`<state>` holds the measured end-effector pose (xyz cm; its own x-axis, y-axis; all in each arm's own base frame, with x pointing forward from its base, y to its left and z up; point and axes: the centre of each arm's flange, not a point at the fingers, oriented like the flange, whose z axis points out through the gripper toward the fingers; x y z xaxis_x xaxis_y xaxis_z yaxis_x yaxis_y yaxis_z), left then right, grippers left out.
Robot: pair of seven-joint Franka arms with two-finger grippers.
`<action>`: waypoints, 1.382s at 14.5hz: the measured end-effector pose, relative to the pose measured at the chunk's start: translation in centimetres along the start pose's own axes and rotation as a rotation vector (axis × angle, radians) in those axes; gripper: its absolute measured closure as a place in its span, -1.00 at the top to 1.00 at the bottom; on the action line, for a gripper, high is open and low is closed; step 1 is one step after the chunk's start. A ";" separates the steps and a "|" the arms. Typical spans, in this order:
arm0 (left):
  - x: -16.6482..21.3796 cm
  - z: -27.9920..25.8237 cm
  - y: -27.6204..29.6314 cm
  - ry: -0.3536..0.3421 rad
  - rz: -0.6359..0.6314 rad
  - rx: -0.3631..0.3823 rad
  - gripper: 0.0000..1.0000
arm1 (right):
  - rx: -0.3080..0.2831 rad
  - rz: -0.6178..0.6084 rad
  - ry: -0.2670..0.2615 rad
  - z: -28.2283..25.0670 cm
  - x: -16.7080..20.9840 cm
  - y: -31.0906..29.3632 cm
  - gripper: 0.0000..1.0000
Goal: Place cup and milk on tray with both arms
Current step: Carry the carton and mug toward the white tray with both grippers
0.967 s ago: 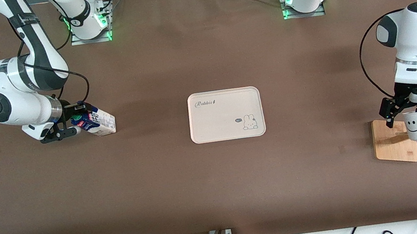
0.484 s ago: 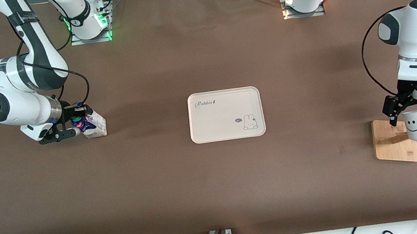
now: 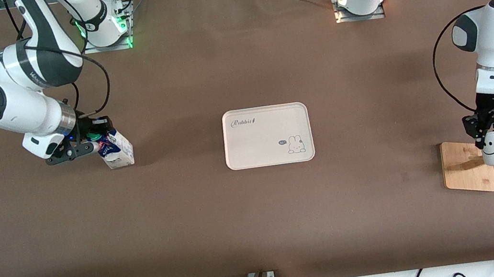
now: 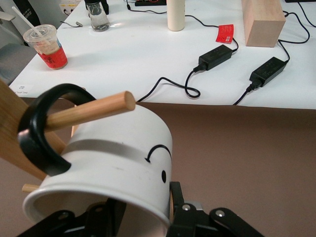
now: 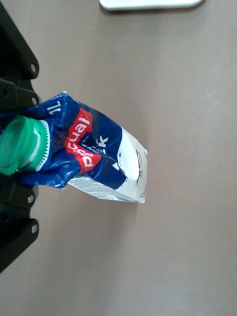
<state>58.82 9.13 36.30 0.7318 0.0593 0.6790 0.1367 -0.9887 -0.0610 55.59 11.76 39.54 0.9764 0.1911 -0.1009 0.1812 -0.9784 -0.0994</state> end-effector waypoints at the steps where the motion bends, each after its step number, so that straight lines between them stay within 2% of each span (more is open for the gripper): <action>1: 0.0 0.0 0.3 0.002 0.004 -0.004 -0.47 | 0.002 -0.015 0.022 -0.3 0.1 -1.1 -0.59; 3: 0.1 -0.1 0.9 0.002 0.010 -0.011 -0.83 | 0.029 0.002 0.061 -0.5 0.4 -3.6 -0.59; 6: 0.2 -0.2 0.8 0.005 0.010 -0.011 -0.84 | 0.061 0.086 0.096 -1.0 0.5 -8.8 -0.59; 9: 1.0 -1.2 1.5 0.029 0.019 -0.020 -0.84 | 0.081 0.153 0.100 -1.5 0.2 -14.4 -0.59; 11: 1.5 -1.9 2.8 0.037 0.034 -0.036 -0.84 | 0.080 0.171 0.069 -1.1 -0.2 -17.3 -0.59; 14: 1.9 -2.6 5.0 0.051 0.059 -0.062 -0.84 | 0.056 0.185 -0.030 -1.0 -0.3 -20.4 -0.59; 16: 1.9 -2.8 6.1 0.053 0.072 -0.076 -0.84 | 0.048 0.179 -0.067 -1.7 0.4 -21.6 -0.59; 18: 1.7 -3.0 7.8 0.031 0.092 -0.095 -0.84 | 0.040 0.164 -0.100 -1.8 1.4 -22.3 -0.59; 20: 1.4 -3.5 10.3 -0.022 0.109 -0.119 -0.84 | 0.036 0.128 -0.124 -1.6 1.8 -24.4 -0.59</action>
<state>58.96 -1.45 39.17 0.7526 -0.0480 0.6567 -0.0238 -0.9987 -0.0457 53.07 35.87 43.39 0.9687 0.0754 -0.2365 0.0497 -0.9924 -0.1126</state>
